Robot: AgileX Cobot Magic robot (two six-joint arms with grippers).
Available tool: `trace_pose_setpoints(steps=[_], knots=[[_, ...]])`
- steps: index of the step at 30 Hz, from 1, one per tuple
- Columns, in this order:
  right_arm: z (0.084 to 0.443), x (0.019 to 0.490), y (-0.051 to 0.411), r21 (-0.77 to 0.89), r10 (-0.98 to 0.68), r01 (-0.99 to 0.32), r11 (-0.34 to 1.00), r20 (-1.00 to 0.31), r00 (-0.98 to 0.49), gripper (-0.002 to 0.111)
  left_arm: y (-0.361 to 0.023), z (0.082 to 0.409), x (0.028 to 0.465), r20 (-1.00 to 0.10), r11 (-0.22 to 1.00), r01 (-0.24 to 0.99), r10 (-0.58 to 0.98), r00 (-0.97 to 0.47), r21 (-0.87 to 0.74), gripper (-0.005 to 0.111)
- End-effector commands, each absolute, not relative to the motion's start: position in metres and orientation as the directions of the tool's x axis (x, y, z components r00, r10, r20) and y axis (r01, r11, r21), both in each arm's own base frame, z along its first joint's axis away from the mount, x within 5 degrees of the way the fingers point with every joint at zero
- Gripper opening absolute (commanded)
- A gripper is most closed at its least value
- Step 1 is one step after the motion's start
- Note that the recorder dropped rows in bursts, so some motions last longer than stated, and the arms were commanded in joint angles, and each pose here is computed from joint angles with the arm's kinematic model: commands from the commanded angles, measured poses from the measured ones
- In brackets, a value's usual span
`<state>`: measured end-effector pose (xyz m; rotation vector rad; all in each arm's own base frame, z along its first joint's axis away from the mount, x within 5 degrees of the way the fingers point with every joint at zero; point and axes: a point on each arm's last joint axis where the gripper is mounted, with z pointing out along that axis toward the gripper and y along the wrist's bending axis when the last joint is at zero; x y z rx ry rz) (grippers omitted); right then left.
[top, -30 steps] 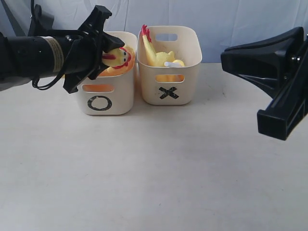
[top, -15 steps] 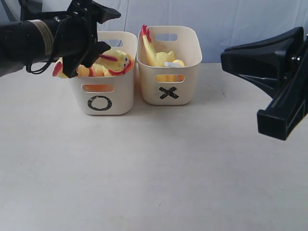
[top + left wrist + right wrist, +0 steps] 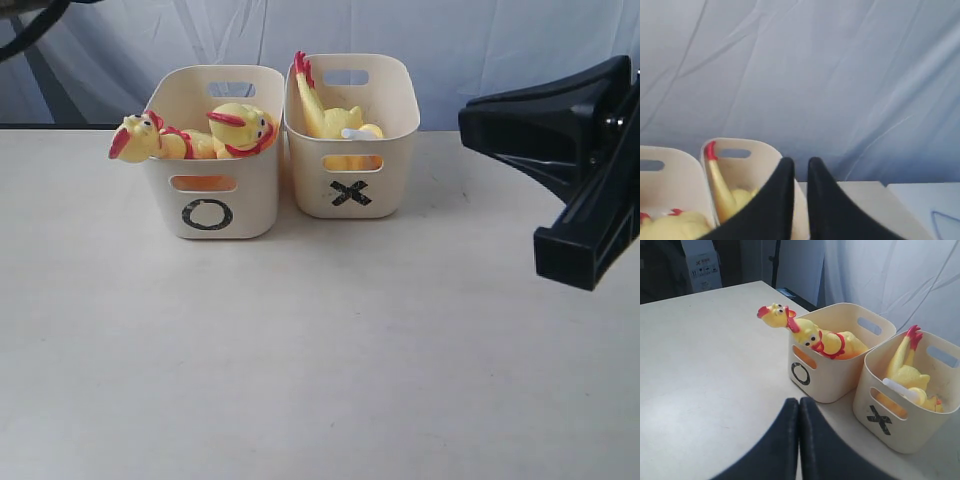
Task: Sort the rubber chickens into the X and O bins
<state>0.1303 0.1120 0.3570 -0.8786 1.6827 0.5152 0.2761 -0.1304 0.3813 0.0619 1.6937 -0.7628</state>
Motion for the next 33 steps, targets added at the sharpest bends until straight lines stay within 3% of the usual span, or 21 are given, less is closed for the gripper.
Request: trace_pose_setpoints(steps=[1,4,8,15,33], knots=[[0.361,0.134,0.109,-0.121,-0.256,-0.73,0.672,-0.964,-0.076,0.0,-0.116,0.409,0.25,-0.975,0.853,0.471,-0.192,-0.115,-0.224,0.0],[0.363,0.138,0.106,-0.178,-0.271,-0.696,0.696,-0.962,-0.025,0.0,-0.103,0.418,0.218,-0.99,0.861,0.49,-0.14,-0.032,-0.138,0.0],[0.343,0.131,0.089,-0.193,-0.224,-0.594,0.781,-0.974,0.022,0.0,-0.083,0.401,0.172,-0.997,0.873,0.484,-0.08,0.019,-0.06,0.0],[0.329,0.119,0.079,-0.051,-0.087,-0.562,0.825,-0.996,-0.037,0.0,-0.066,0.397,0.132,-0.991,0.875,0.482,-0.088,0.098,-0.03,0.0],[0.329,0.119,0.079,-0.043,-0.084,-0.569,0.821,-0.995,-0.046,0.0,-0.06,0.406,0.116,-0.981,0.87,0.493,-0.112,0.156,-0.021,0.0]])
